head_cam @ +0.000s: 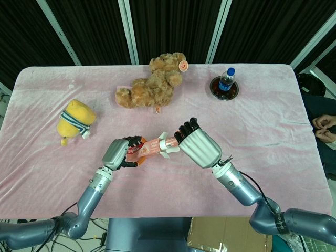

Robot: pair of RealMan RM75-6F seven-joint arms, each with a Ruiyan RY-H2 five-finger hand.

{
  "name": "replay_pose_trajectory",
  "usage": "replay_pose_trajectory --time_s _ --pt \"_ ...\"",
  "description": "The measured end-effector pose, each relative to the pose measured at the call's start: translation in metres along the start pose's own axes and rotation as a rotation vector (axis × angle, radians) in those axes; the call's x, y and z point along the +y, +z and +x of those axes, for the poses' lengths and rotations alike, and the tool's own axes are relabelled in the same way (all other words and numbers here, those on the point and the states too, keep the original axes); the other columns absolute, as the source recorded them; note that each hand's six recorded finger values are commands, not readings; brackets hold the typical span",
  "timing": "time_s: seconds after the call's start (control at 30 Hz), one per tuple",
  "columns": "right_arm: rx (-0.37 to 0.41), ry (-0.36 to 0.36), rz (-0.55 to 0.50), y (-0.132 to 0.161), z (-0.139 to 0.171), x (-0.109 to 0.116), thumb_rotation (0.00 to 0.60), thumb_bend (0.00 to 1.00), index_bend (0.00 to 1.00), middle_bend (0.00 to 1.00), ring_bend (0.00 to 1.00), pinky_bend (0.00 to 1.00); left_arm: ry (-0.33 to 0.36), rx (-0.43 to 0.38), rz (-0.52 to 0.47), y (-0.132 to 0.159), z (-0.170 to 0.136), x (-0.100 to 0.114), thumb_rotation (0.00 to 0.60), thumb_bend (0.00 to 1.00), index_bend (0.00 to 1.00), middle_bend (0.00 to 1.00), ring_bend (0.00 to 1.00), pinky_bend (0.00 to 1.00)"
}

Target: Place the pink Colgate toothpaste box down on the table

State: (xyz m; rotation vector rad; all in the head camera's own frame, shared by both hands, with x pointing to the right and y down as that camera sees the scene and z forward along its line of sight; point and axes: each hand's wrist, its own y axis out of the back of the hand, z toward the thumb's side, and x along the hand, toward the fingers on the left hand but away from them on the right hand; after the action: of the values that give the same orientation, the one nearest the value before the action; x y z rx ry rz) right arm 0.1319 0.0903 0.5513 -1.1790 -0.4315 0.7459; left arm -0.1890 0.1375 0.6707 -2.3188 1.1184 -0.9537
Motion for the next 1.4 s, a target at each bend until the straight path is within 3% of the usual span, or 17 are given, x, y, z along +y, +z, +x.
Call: replay_pose_trajectory --time_s 1.4 --pt "0.033 -0.029 0.046 0.0004 0.0039 0.0004 0.6 0.35 0.64 0.52 0.44 0.42 -0.016 0.035 -0.017 0.0043 0.0009 -0.0024 0.6 0.35 0.41 0.41 0.36 0.43"
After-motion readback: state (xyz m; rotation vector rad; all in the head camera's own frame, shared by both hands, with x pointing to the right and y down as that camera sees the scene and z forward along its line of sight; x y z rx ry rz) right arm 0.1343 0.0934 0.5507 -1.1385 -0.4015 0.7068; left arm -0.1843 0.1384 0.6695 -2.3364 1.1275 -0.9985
